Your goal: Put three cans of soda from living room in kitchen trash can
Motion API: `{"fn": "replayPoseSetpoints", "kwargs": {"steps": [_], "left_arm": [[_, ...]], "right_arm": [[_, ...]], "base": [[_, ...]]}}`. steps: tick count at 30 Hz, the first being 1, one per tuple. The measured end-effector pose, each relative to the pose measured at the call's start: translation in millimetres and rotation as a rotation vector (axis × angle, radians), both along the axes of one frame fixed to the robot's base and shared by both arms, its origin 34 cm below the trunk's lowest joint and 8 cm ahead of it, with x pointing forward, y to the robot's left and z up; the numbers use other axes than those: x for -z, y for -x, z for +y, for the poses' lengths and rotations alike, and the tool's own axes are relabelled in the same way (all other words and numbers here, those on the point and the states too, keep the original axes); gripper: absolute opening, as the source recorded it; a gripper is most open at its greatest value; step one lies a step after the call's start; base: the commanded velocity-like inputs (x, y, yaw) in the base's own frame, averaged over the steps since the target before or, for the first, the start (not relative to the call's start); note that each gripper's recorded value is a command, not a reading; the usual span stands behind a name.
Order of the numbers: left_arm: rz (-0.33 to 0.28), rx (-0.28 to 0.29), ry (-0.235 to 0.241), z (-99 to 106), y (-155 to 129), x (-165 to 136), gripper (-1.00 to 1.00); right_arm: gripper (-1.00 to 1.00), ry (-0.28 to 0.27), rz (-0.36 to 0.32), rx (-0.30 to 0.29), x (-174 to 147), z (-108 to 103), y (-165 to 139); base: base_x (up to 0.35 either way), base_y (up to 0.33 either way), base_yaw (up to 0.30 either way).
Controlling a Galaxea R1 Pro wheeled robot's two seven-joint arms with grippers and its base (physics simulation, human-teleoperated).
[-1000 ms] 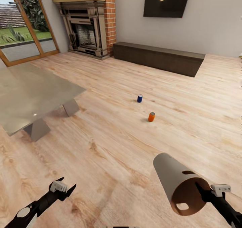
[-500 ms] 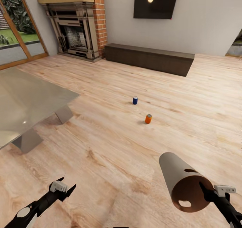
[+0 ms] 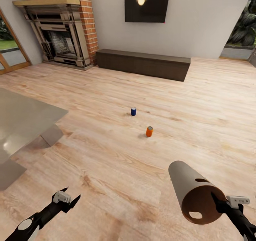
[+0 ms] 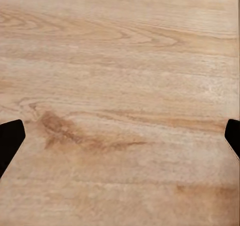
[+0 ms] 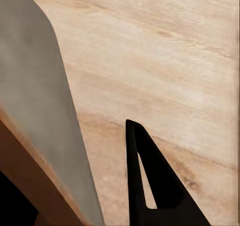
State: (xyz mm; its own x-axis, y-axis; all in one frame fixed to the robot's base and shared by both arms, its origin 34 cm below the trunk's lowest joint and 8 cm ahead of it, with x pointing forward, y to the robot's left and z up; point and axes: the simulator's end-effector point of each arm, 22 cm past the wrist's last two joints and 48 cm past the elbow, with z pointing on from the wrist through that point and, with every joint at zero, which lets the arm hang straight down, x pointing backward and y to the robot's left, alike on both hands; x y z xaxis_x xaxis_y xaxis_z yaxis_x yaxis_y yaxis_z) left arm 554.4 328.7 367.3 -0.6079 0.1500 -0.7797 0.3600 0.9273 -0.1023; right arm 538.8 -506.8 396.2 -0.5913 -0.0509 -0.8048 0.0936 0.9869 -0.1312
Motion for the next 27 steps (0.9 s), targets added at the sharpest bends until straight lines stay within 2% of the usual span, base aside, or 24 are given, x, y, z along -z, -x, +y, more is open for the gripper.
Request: {"fn": "replayPoseSetpoints", "kwargs": {"steps": [10, 27], "left_arm": [[-0.008, 0.000, 0.000, -0.6, -2.2, -3.4, 1.00], [-0.023, -0.001, -0.001, -0.2, -6.0, -9.7, 1.00]], "right_arm": [[-1.00, -0.002, -0.008, 0.000, -3.1, 1.0, -2.0], [-1.00, -0.002, -0.021, -0.002, -8.7, 2.0, -5.3]], "base": [[0.296, -0.129, -0.226], [0.243, -0.197, -0.226]]}}
